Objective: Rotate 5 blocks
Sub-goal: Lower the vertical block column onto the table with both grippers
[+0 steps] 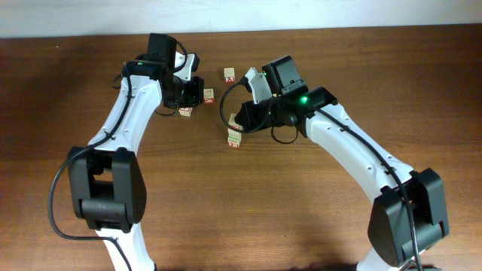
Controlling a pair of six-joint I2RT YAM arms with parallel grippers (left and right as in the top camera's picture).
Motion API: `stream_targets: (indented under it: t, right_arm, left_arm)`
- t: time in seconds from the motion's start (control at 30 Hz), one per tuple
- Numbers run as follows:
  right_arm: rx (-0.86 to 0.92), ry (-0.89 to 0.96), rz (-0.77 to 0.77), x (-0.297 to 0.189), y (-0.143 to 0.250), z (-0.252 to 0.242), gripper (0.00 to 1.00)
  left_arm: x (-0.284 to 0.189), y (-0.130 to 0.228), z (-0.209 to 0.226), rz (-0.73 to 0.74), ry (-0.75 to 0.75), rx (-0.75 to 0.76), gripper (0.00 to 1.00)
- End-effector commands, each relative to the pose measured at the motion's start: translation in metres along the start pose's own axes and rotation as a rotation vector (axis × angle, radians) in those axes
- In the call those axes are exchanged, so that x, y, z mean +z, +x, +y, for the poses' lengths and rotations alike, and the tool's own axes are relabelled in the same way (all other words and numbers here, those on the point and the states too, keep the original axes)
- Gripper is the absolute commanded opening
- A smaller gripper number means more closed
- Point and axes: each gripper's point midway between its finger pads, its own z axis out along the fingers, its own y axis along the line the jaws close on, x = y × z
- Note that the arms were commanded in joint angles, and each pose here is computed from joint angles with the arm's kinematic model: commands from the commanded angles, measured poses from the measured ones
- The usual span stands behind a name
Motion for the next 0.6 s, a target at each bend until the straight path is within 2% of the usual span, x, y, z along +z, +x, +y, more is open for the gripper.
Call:
stream_targets:
  t: [0.0, 0.57]
  right_arm:
    - [-0.011, 0.048, 0.010, 0.007, -0.002, -0.008, 0.04]
    - [-0.026, 0.048, 0.011, 0.006, -0.004, 0.002, 0.04]
  left_arm:
    - [-0.018, -0.010, -0.009, -0.045, 0.006, 0.031, 0.00]
    - [-0.018, -0.010, -0.009, -0.045, 0.006, 0.031, 0.00]
